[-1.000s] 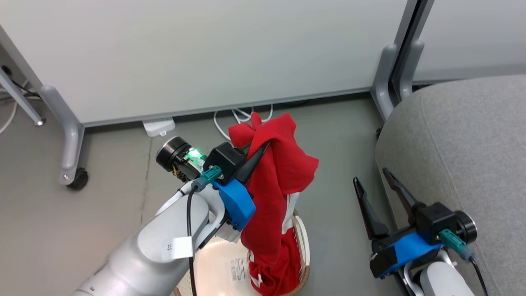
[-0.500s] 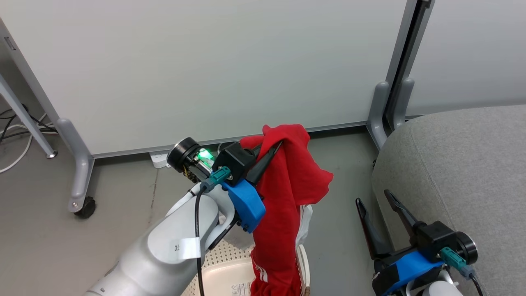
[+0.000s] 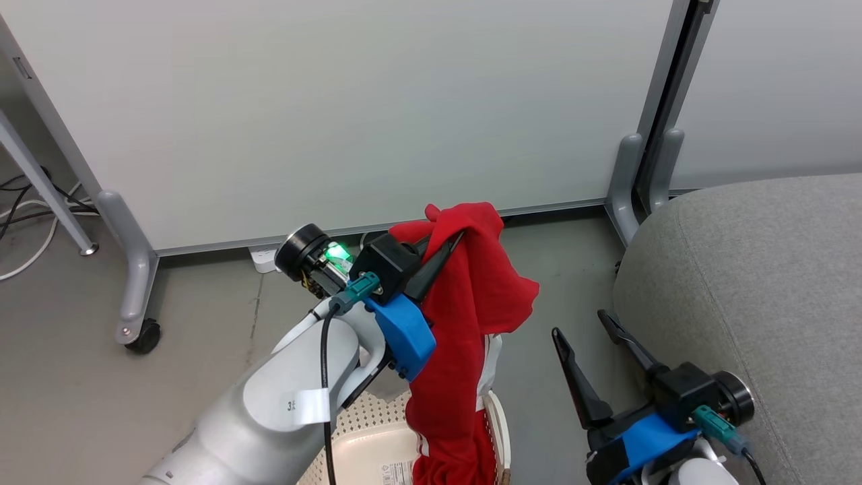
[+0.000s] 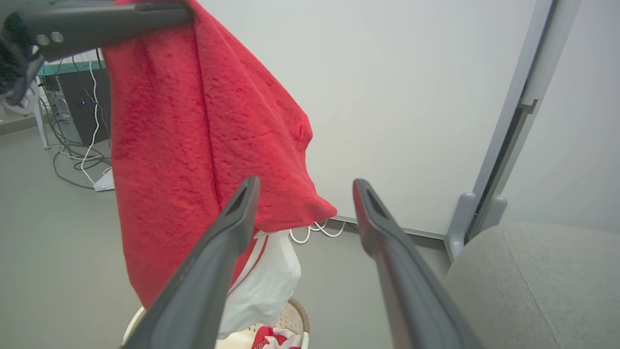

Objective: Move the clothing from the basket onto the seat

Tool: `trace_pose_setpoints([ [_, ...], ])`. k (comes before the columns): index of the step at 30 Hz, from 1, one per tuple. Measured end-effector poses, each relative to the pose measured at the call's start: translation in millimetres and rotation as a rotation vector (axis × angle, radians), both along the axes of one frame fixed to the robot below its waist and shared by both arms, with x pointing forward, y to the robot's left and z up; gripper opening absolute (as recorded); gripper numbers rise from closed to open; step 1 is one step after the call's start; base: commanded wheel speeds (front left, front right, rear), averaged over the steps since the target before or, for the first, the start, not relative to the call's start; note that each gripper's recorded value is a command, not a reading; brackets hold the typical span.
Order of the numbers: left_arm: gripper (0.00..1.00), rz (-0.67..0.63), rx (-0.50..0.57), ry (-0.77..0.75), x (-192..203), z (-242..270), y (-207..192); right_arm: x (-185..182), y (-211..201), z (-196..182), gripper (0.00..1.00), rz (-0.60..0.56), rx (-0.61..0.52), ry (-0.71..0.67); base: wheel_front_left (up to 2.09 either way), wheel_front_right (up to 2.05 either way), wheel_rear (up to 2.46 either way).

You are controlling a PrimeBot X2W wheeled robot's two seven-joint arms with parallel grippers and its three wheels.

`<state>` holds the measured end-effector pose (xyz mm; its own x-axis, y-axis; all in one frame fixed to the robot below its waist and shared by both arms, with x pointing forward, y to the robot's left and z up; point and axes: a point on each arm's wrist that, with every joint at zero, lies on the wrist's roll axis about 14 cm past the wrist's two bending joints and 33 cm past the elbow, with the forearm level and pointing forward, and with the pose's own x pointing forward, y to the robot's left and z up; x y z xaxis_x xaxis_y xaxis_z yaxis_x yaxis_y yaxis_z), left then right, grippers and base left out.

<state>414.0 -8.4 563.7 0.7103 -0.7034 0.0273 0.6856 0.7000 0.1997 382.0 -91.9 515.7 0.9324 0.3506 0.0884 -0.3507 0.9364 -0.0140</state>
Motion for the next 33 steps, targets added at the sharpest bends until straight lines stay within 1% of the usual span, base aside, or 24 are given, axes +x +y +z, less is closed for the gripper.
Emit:
trace_pose_setpoints([
  [11,0.0,-0.002,-0.004,-0.005,4,1,-1,9,60,17,1.0,0.188,-0.035,-0.051,0.0,0.0,0.0],
  [19,0.0,-0.013,-0.018,-0.003,5,2,-7,24,93,19,1.0,0.277,-0.064,-0.05,0.0,0.0,0.0],
  [24,0.0,-0.025,-0.03,-0.002,8,4,-10,40,100,18,1.0,0.289,-0.082,-0.04,0.0,0.0,0.0],
  [33,0.0,-0.042,-0.04,-0.012,12,8,-14,65,95,-1,1.0,0.259,-0.101,0.028,0.0,0.0,0.0],
])
